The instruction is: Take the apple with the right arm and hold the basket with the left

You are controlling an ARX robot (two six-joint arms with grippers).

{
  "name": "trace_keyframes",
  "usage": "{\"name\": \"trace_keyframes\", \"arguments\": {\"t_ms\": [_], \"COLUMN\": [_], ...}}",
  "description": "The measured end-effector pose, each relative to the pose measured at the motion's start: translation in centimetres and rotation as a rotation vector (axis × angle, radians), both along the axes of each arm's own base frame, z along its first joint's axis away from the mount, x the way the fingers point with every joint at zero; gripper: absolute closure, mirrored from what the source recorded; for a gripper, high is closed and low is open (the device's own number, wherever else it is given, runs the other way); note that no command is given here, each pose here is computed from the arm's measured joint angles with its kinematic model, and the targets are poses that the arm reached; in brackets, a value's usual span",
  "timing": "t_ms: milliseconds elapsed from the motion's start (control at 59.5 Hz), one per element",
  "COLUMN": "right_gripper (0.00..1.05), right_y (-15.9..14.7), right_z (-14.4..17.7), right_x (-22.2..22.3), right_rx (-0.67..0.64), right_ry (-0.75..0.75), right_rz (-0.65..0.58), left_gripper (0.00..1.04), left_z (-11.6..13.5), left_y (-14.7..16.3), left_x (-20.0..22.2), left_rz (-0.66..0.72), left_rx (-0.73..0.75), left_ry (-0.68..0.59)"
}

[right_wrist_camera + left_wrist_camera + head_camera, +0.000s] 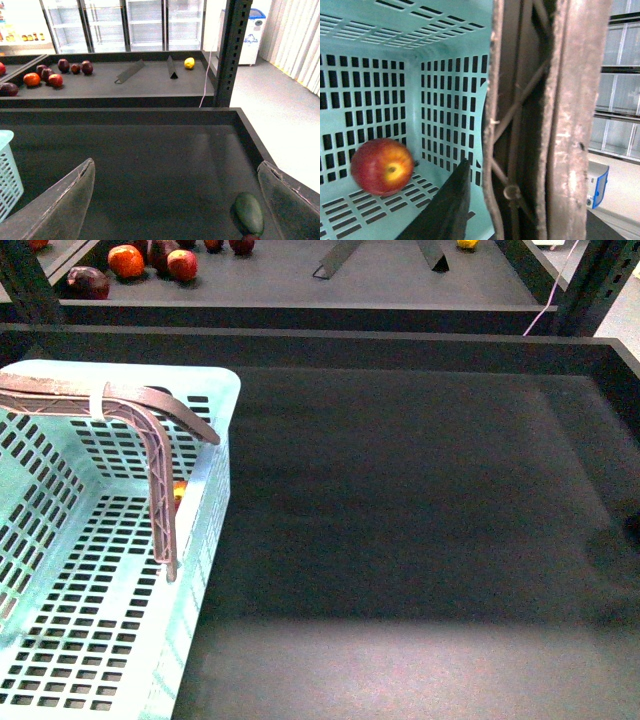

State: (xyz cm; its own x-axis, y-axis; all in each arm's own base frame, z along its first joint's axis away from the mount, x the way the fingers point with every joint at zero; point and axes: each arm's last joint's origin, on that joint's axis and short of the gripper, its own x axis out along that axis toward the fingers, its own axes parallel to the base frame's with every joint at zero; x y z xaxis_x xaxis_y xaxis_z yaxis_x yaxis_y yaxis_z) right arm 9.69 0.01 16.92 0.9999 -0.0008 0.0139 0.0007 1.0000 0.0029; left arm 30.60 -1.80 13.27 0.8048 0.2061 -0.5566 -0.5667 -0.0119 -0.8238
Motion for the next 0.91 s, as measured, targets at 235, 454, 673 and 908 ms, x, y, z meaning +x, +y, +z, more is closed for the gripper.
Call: {"name": "trace_keyframes", "arguments": {"t_ms": [235,454,673,908], "right_gripper": [0.09,0.09,0.09,0.09], "right_y": [0.0,0.0,0.0,0.0], "right_z": [0.0,0.0,0.0,0.0], "right_x": [0.0,0.0,0.0,0.0], "right_rx": [0.0,0.0,0.0,0.0], "right_ry": [0.0,0.0,0.0,0.0], "right_rz": [0.0,0.0,0.001,0.0], "left_gripper": [0.12,0.07,0.17,0.62], "left_z": [2.8,6.6,9.7,8.1], "left_y": [-0.2,-1.1,-4.2,-1.6], "left_x": [-1.7,-4.9,-7.4,-11.1], "left_rz": [0.014,0.03,-0.27,-0.569], "left_rx": [0.018,0.085,0.254,1.225], "left_ry": [0.061,0.122,-0.032,-0.378]}}
